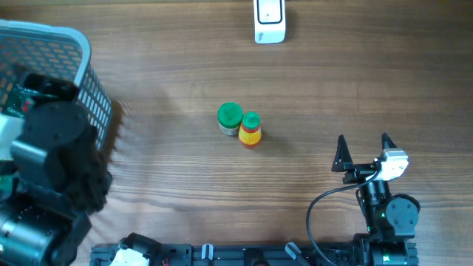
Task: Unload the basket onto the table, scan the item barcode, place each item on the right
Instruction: 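Return the left gripper to the basket and grasp the tissue wipes pack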
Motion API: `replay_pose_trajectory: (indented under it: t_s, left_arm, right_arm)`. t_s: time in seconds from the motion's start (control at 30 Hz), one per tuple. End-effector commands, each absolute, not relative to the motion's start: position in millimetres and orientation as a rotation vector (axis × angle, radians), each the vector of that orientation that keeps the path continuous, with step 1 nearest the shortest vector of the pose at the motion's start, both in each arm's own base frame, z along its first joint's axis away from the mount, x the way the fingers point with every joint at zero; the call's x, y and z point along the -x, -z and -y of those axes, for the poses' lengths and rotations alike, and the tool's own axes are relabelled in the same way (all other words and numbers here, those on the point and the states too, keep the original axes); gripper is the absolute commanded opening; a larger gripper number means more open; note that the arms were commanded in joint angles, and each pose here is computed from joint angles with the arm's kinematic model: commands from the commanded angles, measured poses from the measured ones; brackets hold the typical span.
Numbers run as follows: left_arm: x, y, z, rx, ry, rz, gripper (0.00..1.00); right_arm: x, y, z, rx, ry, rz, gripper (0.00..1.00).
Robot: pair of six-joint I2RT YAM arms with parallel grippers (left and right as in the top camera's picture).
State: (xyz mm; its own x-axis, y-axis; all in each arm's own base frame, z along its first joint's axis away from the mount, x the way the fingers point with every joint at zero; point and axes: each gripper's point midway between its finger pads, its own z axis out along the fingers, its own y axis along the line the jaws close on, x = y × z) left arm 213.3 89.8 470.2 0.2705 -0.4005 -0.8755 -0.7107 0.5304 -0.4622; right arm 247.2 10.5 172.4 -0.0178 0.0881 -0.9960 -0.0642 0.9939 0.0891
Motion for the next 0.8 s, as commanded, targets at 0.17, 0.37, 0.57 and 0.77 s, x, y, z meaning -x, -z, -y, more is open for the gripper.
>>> replay_pose_trajectory:
  t_s: [0.17, 0.37, 0.57, 0.77]
  left_arm:
    - [-256.0, -405.2, -173.4, 1.315, -0.32, -1.53, 1.0]
    - [-298.2, -296.9, -225.3, 1.546, -0.141, -1.831, 1.0]
    - [-311.0, -200.0, -236.6, 1.755, -0.043, -2.071, 0.97]
    - [-315.5, -146.3, -241.6, 1.851, -0.06, -2.185, 0.99]
  right_arm:
    - [-247.0, -173.9, -7.2, -0.026, -0.1, -1.576, 1.0]
    - [-247.0, -173.9, -7.2, -0.027, -0.101, -1.576, 1.0]
    - [-247.0, -174.0, -7.2, -0.026, -0.101, -1.575, 1.0]
    - [-247.0, -173.9, -7.2, -0.027, -0.101, -1.576, 1.0]
